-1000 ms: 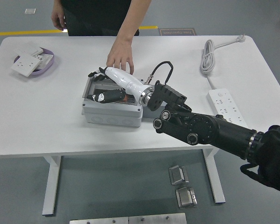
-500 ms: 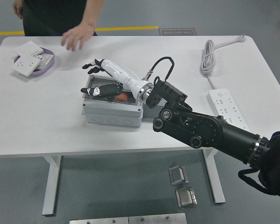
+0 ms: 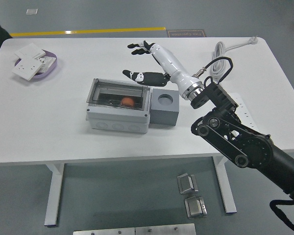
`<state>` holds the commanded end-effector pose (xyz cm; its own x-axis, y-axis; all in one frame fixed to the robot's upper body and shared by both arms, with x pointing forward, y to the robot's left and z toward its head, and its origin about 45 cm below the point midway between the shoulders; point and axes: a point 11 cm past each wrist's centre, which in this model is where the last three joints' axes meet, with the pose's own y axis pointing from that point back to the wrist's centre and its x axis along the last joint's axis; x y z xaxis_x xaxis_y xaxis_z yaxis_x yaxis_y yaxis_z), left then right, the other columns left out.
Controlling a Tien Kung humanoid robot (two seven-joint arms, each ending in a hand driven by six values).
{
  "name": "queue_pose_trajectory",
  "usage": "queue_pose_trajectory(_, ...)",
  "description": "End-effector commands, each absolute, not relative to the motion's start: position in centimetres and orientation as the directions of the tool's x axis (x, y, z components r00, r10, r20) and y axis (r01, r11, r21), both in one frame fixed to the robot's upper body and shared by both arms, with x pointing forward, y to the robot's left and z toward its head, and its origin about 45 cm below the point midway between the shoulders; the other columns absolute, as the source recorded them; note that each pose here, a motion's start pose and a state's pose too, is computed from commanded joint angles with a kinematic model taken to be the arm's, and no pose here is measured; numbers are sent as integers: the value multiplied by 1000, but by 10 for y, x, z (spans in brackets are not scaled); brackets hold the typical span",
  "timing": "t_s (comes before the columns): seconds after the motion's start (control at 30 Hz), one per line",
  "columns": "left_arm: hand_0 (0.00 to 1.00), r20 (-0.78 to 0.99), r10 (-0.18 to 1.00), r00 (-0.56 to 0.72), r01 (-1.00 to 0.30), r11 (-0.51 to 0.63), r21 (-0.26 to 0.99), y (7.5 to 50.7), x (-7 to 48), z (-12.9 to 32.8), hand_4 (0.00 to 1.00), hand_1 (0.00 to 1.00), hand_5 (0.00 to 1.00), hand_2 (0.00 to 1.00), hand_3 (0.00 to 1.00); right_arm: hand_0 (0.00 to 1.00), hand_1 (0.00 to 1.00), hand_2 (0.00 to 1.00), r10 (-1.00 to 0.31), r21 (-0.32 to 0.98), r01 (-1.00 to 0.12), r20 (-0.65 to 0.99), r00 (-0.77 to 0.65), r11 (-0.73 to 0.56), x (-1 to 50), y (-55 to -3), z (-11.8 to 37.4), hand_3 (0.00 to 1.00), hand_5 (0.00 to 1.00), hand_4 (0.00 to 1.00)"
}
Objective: Pick up the cylinder from the cube,place it in the box,flap close box
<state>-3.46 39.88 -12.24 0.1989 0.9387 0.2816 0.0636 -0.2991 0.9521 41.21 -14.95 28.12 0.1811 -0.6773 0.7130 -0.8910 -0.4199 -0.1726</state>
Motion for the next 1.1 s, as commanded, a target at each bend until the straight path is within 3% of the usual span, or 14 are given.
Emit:
queue_pose_trajectory(0.33, 586, 269, 946, 179, 82, -287, 954, 391, -43, -124, 461, 595, 47, 525, 557, 809, 729, 716, -805, -252, -938, 592, 46, -239, 406, -202, 277, 782, 420, 843)
queue_pose_trajectory(0.77, 586, 285, 941, 180, 72, -302, 951, 401, -38, -122, 460, 594, 48, 524, 555, 790, 721, 712, -800, -259, -963, 591, -103, -67, 393, -284, 270, 770, 431, 854)
queue_pose_trajectory(1.1, 586, 292, 939, 183, 71, -309, 948, 406, -35, -120, 457, 594, 48, 523, 555, 790, 721, 712, -809, -256, -967, 569, -148, -3, 383, -314, 264, 768, 434, 854)
